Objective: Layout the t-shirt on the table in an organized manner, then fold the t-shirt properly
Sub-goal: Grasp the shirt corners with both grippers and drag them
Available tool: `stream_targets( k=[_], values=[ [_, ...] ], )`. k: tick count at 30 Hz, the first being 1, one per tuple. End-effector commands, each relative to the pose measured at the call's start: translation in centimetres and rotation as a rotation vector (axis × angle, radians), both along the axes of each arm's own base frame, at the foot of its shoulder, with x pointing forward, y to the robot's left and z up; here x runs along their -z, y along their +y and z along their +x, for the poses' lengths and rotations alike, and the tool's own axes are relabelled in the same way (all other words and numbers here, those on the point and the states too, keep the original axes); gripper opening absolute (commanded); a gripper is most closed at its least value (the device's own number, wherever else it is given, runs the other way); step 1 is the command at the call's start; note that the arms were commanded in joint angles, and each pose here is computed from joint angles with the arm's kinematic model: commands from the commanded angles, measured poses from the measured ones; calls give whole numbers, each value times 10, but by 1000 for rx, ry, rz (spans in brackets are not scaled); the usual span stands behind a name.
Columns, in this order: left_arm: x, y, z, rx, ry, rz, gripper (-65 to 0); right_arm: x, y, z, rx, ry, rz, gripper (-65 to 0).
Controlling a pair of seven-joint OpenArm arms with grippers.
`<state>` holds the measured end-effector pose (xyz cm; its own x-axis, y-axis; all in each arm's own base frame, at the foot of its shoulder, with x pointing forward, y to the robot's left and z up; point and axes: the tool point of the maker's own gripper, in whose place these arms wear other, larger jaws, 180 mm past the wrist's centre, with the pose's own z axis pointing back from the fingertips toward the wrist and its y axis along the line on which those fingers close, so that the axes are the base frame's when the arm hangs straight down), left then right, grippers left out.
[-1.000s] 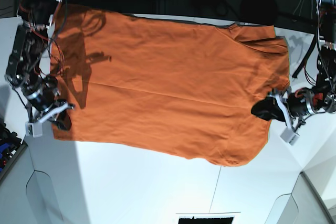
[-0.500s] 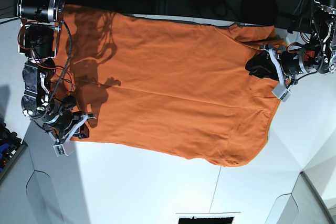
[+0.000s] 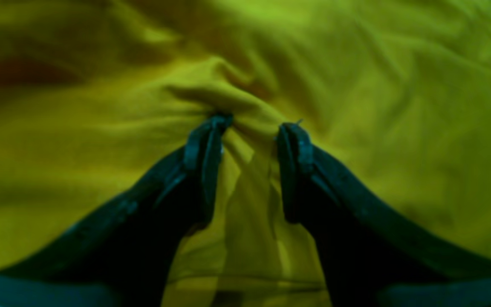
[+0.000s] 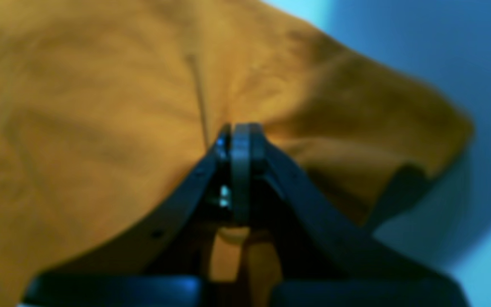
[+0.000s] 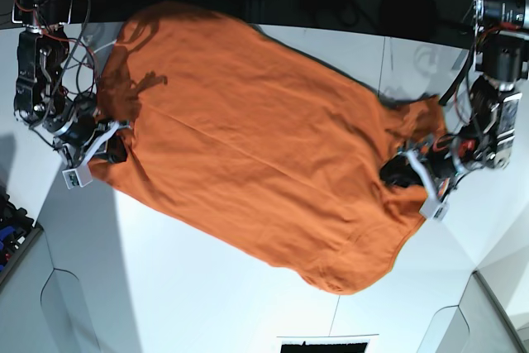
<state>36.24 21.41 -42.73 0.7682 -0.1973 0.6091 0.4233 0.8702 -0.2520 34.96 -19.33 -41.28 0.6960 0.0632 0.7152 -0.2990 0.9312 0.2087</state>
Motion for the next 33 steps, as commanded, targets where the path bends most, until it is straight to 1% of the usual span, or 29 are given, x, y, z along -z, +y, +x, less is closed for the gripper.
stream_targets(
  k=[1, 3, 8, 10, 12, 16, 20, 23, 25, 28, 33],
  values=[
    [7, 0, 1, 34, 40, 76, -390, -8, 4, -3, -18, -15, 8, -650],
    [5, -21, 16, 97, 11, 101, -389, -11, 16, -19, -42, -19, 33, -650],
    [-6, -71, 41, 251, -43, 159, -389, -21, 42, -49, -95, -50, 43, -650],
    [-13, -83, 49, 285, -61, 170, -389, -27, 48, -51, -108, -71, 35, -650],
    [-22, -84, 57, 293, -74, 181, -389, -35, 50, -46, -105, -99, 28, -650],
    [-47, -70, 69, 277, -83, 190, -390, -54, 46, -25, -86, -160, 26, -650],
    [-80, -40, 74, 249, -141, 190, -390, -79, 49, 1, -84, -236, 34, -650],
    [-93, -14, 71, 240, -153, 235, -390, -93, 56, 23, -76, -277, 51, -650],
    [-98, -3, 69, 226, -147, 236, -390, -96, 60, 41, -59, -288, 72, -650],
    [-93, 6, 60, 214, -113, 233, -390, -88, 65, 68, -38, -289, 84, -650],
    [-52, 20, 31, 215, -20, 280, -390, -61, 77, 95, -53, -200, 67, -650]
  ],
)
